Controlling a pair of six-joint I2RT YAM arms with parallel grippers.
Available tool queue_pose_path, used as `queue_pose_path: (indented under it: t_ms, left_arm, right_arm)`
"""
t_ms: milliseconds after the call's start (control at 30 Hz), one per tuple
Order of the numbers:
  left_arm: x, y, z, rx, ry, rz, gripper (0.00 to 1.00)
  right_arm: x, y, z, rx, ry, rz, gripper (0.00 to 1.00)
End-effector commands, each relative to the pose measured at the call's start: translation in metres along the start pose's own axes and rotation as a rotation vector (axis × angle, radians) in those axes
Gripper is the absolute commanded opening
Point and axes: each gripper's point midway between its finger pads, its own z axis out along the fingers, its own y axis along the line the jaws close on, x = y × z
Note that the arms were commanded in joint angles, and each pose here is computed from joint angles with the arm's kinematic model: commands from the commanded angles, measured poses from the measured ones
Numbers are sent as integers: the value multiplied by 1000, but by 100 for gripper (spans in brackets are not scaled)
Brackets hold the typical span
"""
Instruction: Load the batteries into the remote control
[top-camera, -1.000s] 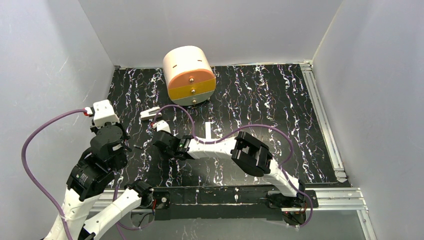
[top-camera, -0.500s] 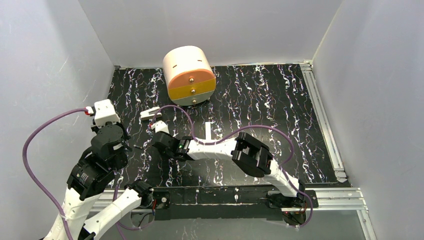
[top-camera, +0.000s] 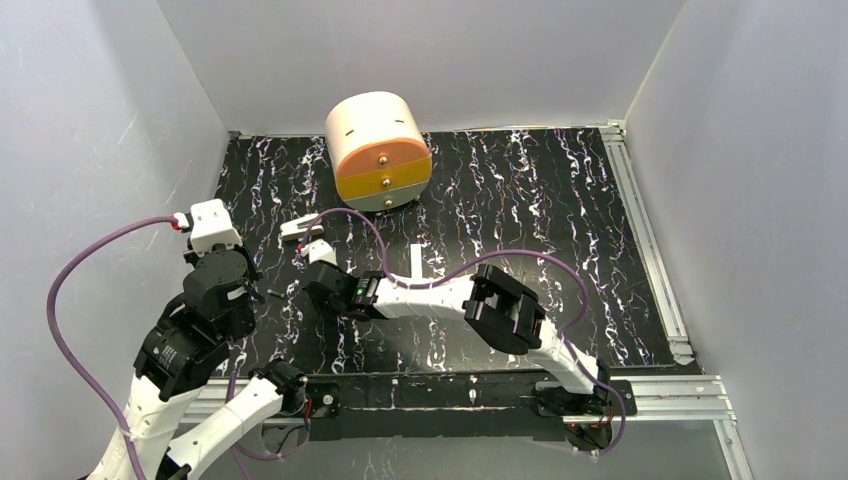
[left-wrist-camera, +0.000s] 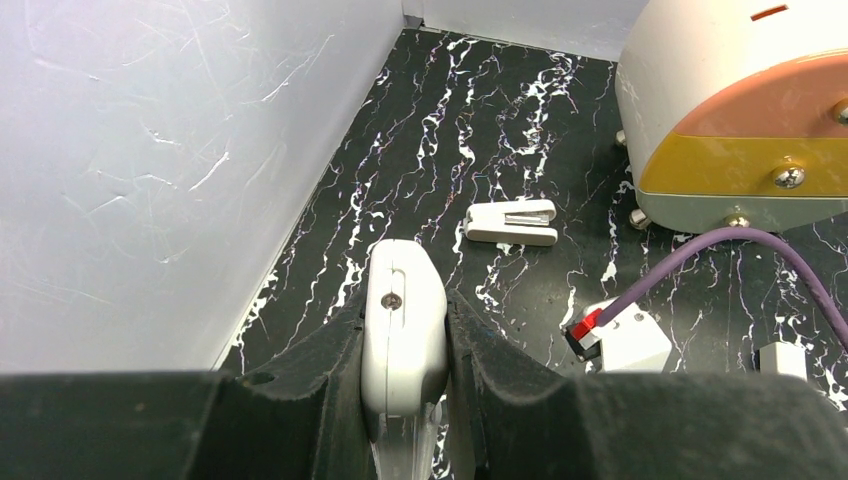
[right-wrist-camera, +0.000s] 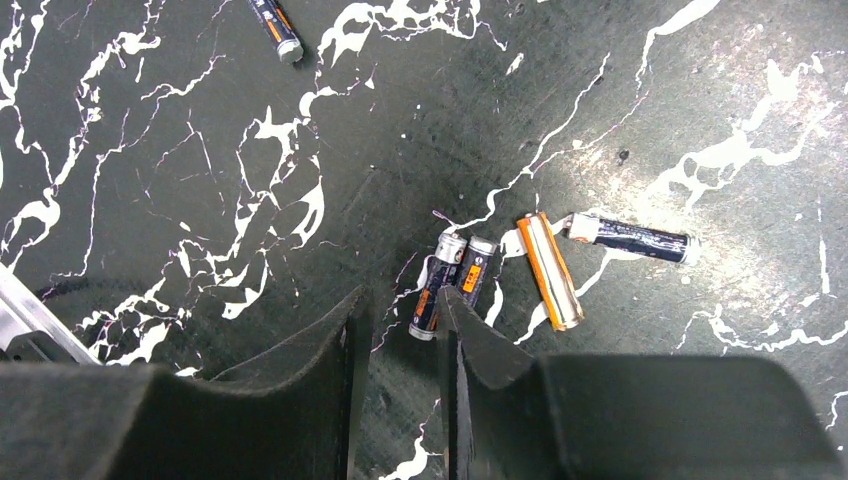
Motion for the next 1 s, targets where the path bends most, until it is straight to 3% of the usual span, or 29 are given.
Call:
queue_pose_path:
  t_ms: [0,700,967]
  left_arm:
    - [-8,4,-3,-5,-13,-22,0]
    - [-6,9,-4,-15,-19,-18,0]
    - [-6,8,-3,-18,-17,-12,0]
  right_arm:
    - [-10,13,1,-24,-22,18,39]
    - [11,-13,18,99,24,8,37]
    - [16,-9,19,102,34,-137,37]
